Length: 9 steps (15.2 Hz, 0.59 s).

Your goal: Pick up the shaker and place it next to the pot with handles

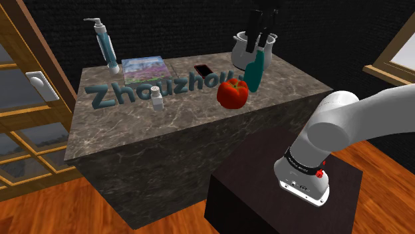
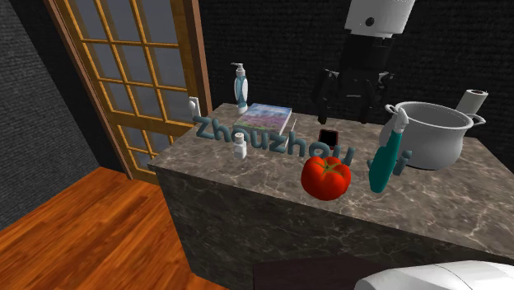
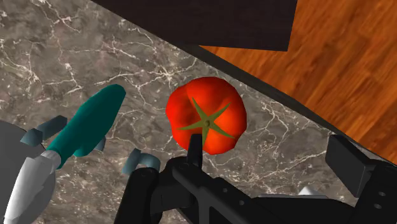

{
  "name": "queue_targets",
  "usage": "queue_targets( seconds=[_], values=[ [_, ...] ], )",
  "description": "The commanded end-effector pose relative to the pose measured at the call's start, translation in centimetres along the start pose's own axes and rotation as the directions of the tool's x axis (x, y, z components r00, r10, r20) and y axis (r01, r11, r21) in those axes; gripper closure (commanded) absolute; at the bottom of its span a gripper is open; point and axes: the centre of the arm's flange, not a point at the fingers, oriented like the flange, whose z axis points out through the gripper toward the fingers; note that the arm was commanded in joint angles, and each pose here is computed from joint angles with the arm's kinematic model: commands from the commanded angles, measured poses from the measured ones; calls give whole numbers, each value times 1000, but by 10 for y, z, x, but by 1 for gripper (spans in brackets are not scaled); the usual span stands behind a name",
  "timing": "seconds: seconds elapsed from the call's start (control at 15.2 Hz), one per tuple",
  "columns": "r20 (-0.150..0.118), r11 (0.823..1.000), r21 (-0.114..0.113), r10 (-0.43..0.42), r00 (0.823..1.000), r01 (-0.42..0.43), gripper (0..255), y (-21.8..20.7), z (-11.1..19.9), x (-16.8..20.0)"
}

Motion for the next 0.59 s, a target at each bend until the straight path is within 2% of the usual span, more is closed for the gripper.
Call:
queue_targets(
  seconds=[0.0,0.53],
  values=[
    [0,1000,0,0,1000,0,0,0,0,0],
    [-46,1000,-28,-4,999,3,0,-60,50,67]
  ],
)
